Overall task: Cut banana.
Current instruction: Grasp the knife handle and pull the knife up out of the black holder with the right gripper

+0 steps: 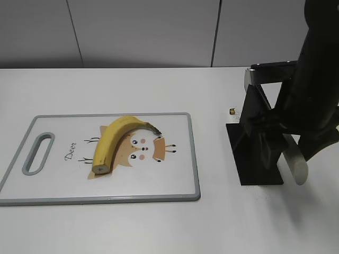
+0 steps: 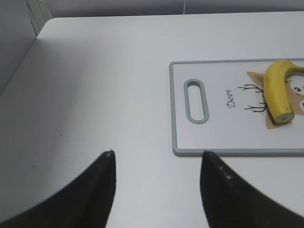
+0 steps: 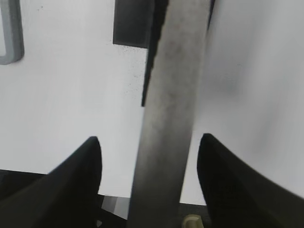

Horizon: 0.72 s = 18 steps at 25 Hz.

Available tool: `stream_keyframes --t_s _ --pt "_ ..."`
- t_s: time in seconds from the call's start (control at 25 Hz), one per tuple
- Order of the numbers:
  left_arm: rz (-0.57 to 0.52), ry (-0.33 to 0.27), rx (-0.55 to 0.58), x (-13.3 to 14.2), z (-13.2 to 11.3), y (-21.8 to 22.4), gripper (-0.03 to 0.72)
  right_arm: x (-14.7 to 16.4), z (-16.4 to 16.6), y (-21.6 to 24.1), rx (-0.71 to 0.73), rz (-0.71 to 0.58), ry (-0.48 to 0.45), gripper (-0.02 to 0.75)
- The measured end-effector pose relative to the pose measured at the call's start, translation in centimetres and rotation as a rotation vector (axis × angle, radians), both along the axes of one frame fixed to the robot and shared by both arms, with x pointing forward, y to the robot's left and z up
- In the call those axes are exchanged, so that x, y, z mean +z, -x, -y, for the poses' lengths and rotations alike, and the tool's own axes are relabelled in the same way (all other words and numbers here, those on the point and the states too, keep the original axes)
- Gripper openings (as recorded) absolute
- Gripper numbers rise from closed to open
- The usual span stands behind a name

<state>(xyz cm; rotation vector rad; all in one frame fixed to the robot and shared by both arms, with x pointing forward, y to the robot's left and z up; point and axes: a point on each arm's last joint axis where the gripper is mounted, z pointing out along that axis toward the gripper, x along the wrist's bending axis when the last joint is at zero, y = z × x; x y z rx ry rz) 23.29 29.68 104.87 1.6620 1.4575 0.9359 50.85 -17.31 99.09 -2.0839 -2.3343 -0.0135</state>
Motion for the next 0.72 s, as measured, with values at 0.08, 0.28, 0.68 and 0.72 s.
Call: stream_keyframes --t_s 0.08,0.28,0.68,0.72 --pt "0.0 0.0 0.0 0.0 0.0 0.0 0.555 -0.4 0.0 -0.1 0.0 -0.009 0.009 0.463" --pt "0.0 0.0 0.0 0.0 0.0 0.0 0.555 -1.3 -0.1 -0.4 -0.014 -0.037 0.026 0.412" --pt "0.0 0.0 0.0 0.0 0.0 0.0 0.555 -1.5 -0.1 -0.4 -0.053 -0.04 0.036 0.167" --pt "0.0 0.0 0.0 0.0 0.0 0.0 0.555 -1.5 -0.1 -0.4 -0.053 -0.04 0.036 0.167"
